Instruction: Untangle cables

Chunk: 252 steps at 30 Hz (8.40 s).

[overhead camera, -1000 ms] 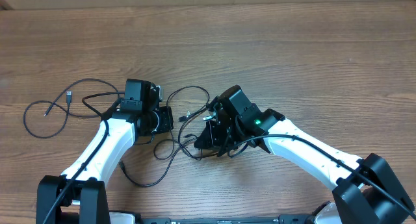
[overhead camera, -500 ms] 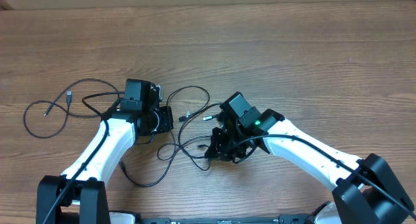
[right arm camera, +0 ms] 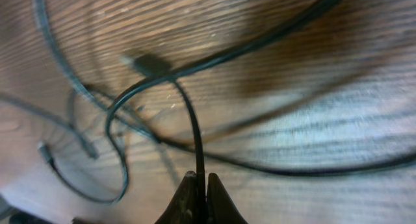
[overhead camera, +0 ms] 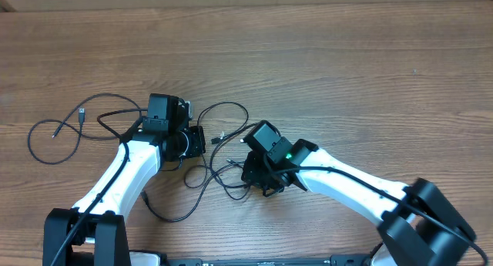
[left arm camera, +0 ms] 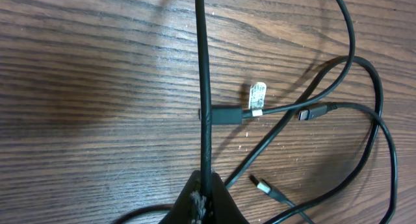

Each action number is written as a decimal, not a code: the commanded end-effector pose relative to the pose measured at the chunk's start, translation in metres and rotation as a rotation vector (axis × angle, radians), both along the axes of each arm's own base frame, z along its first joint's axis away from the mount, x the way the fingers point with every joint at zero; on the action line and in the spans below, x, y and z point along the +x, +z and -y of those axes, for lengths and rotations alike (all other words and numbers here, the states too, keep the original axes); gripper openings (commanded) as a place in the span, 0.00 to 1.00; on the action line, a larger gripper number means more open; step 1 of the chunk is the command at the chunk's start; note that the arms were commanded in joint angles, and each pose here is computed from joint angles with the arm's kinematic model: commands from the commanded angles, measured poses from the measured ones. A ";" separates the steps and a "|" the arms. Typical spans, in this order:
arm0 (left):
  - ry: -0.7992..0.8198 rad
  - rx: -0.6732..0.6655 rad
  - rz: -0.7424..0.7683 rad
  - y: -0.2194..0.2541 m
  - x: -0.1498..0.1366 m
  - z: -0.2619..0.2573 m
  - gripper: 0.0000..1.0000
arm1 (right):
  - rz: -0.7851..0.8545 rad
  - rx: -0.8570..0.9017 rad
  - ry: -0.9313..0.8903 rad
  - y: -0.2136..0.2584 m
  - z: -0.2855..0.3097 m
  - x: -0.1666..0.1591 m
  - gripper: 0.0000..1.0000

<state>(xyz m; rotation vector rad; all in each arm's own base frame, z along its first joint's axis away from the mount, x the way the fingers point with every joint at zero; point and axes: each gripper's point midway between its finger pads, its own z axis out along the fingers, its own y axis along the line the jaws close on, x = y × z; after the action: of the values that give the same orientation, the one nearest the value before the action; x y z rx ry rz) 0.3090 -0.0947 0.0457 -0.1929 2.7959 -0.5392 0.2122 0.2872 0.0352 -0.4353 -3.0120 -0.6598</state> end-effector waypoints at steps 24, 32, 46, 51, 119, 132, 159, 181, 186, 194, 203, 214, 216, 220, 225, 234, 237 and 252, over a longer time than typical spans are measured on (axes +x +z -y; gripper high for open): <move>-0.028 0.009 0.015 0.000 0.000 0.002 0.05 | 0.093 0.003 -0.005 -0.020 -0.011 0.026 0.37; 0.004 0.111 -0.024 -0.008 -0.008 -0.016 0.12 | 0.092 -0.015 -0.042 -0.022 0.008 0.043 0.40; 0.080 0.205 -0.162 -0.019 -0.037 -0.037 0.41 | 0.079 -0.013 -0.046 -0.022 0.010 0.042 0.41; 0.097 0.219 -0.206 -0.021 -0.047 -0.041 0.42 | 0.076 -0.016 -0.045 -0.022 0.011 0.041 0.41; 0.165 0.304 -0.272 -0.020 -0.059 -0.065 0.22 | 0.070 -0.014 -0.043 -0.023 0.010 0.040 0.46; 0.185 0.215 -0.323 -0.056 -0.088 -0.052 0.24 | 0.070 -0.014 -0.043 -0.023 0.010 0.040 0.46; 0.216 0.156 -0.089 0.065 -0.006 -0.042 0.04 | 0.070 -0.014 -0.043 -0.023 0.011 0.040 0.46; 0.081 -0.020 0.385 0.277 0.045 -0.012 0.04 | 0.068 -0.017 -0.043 -0.023 0.011 0.039 0.59; 0.077 -0.054 0.559 0.341 0.038 -0.012 0.04 | 0.065 -0.019 -0.043 -0.023 0.012 0.039 0.64; 0.082 -0.096 0.902 0.436 0.010 -0.016 0.04 | 0.065 -0.019 -0.043 -0.023 0.012 0.039 0.71; 0.234 0.004 1.141 0.494 -0.021 -0.052 0.04 | 0.065 -0.019 -0.043 -0.023 0.012 0.039 0.78; 0.372 0.123 1.109 0.485 -0.019 -0.081 0.04 | 0.062 -0.023 -0.043 -0.024 0.012 0.038 0.82; 0.409 0.153 1.104 0.484 -0.017 -0.089 0.04 | 0.063 -0.023 -0.043 -0.024 0.013 0.038 0.82; 0.435 0.188 1.072 0.476 -0.012 -0.095 0.04 | 0.064 -0.025 -0.044 -0.024 0.013 0.039 0.82; 0.432 0.215 1.012 0.459 0.004 -0.095 0.04 | 0.063 -0.025 -0.043 -0.024 0.013 0.038 0.83; 0.555 0.403 0.881 0.419 0.045 -0.124 0.04 | 0.061 -0.027 -0.043 -0.024 0.013 0.038 0.83; 0.645 0.514 0.840 0.409 0.053 -0.147 0.04 | 0.061 -0.027 -0.043 -0.024 0.013 0.038 0.83; 1.027 0.594 0.541 0.336 0.049 -0.287 0.04 | 0.062 -0.028 -0.044 -0.024 0.013 0.038 0.83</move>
<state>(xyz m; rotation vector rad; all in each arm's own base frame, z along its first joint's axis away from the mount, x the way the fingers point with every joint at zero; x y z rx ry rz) 0.3644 0.1651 0.3893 -0.9242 1.8862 0.4186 0.2515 0.2758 0.0149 -0.4967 -3.0768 -0.6691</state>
